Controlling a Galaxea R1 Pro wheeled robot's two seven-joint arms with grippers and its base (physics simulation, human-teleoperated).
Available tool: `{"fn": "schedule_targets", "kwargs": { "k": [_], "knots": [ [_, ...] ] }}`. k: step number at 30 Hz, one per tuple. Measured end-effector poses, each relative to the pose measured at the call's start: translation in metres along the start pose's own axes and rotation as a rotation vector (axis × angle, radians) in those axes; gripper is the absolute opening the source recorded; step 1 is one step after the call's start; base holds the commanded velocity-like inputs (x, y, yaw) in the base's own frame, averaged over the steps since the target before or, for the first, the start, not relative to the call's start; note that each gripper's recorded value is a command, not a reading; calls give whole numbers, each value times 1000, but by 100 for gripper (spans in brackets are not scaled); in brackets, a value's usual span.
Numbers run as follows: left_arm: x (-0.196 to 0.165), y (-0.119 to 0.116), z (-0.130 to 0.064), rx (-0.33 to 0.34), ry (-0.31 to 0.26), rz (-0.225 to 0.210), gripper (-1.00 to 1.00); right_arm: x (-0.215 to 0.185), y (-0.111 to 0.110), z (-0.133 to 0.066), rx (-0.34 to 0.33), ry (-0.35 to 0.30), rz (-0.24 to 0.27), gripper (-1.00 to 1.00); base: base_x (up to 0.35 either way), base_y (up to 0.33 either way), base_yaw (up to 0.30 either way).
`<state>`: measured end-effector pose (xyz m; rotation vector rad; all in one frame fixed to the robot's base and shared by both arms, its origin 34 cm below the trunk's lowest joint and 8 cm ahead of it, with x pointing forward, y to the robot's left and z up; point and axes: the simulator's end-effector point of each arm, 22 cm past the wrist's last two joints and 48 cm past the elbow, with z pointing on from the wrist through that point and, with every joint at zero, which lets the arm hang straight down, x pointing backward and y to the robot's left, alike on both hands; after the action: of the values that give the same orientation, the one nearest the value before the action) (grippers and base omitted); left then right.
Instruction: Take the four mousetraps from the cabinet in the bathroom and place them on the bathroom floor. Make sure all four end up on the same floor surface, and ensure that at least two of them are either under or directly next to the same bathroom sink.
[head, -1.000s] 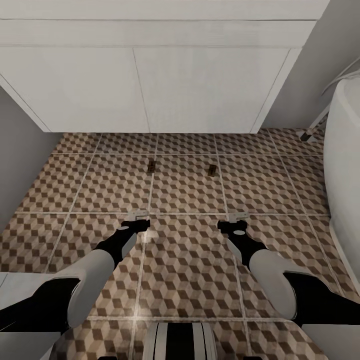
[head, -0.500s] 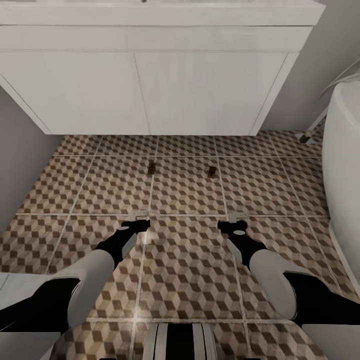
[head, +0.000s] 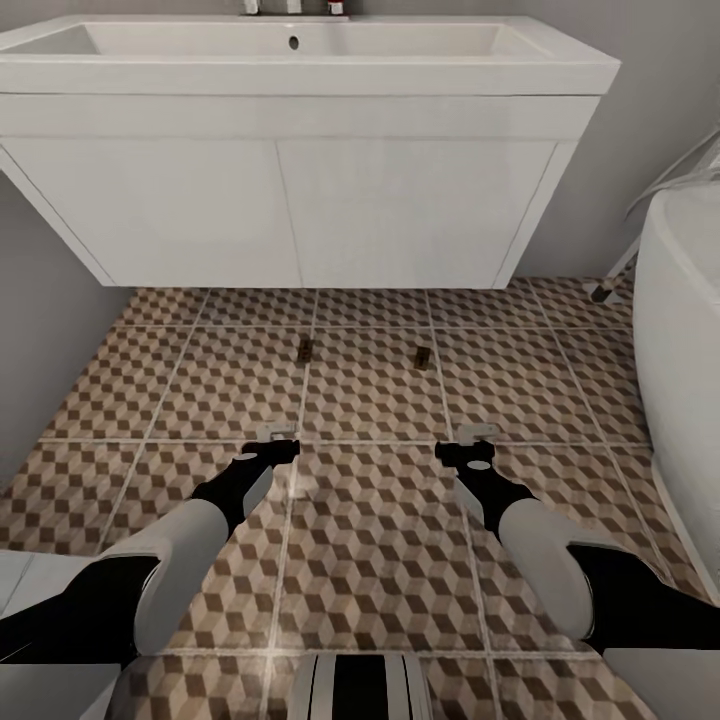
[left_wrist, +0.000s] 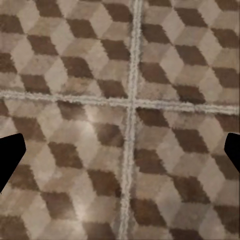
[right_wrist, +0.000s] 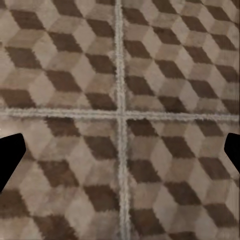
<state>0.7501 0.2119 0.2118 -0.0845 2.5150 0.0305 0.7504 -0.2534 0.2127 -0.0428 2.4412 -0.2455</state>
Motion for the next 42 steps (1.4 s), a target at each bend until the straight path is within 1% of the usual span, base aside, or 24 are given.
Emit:
{"fn": "schedule_targets", "kwargs": {
  "k": [42],
  "knots": [
    [-70, -1, -62, 0, 4, 2, 100, -74, -17, -55, -2, 7, -2, 100, 0, 0, 0]
  ]
}}
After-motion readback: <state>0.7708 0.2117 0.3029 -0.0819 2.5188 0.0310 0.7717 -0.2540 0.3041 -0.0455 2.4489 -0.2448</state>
